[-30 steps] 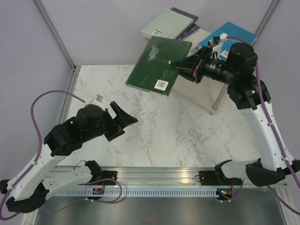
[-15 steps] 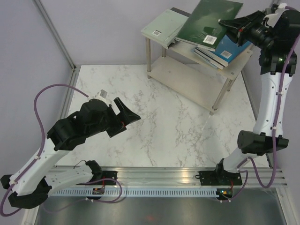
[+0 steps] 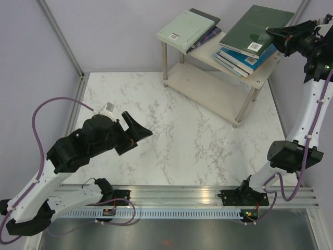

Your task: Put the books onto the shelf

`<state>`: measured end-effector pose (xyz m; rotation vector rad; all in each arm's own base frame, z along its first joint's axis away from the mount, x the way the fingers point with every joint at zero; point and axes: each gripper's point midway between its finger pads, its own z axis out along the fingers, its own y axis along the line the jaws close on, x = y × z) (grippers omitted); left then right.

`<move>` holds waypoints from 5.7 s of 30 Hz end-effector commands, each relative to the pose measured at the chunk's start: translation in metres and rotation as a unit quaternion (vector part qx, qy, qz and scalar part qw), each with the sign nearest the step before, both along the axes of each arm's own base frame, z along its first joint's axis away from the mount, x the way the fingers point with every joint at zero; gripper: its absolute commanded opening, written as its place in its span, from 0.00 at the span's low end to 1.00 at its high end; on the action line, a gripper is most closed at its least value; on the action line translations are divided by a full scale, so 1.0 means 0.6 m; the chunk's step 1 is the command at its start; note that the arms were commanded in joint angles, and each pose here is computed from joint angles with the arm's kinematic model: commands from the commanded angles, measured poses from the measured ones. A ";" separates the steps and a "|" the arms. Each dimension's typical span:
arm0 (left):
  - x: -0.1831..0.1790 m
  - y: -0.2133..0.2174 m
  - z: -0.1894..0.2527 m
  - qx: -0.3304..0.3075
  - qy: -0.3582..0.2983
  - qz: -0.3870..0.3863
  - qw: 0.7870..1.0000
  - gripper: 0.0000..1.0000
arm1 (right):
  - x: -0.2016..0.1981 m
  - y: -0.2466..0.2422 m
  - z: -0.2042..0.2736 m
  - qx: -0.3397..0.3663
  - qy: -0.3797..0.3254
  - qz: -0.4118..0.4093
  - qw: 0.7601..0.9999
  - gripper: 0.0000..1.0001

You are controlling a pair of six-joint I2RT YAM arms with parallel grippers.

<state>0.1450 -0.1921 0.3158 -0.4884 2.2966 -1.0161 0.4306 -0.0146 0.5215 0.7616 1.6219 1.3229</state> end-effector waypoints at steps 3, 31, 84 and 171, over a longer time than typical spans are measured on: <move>0.005 0.012 -0.003 0.012 -0.016 0.008 1.000 0.99 | -0.012 -0.007 0.008 -0.033 -0.035 -0.013 0.999 0.00; -0.020 0.041 -0.007 0.010 -0.010 0.014 1.000 0.98 | -0.019 -0.034 -0.113 -0.077 0.039 -0.047 0.995 0.98; 0.233 0.046 -0.208 0.265 -0.057 0.041 0.962 1.00 | -0.419 0.271 -0.394 -0.313 0.154 0.313 0.883 0.98; 0.378 0.282 -0.351 0.375 -0.389 0.076 0.838 1.00 | -0.413 0.464 -0.298 -0.394 -0.204 0.202 0.873 0.98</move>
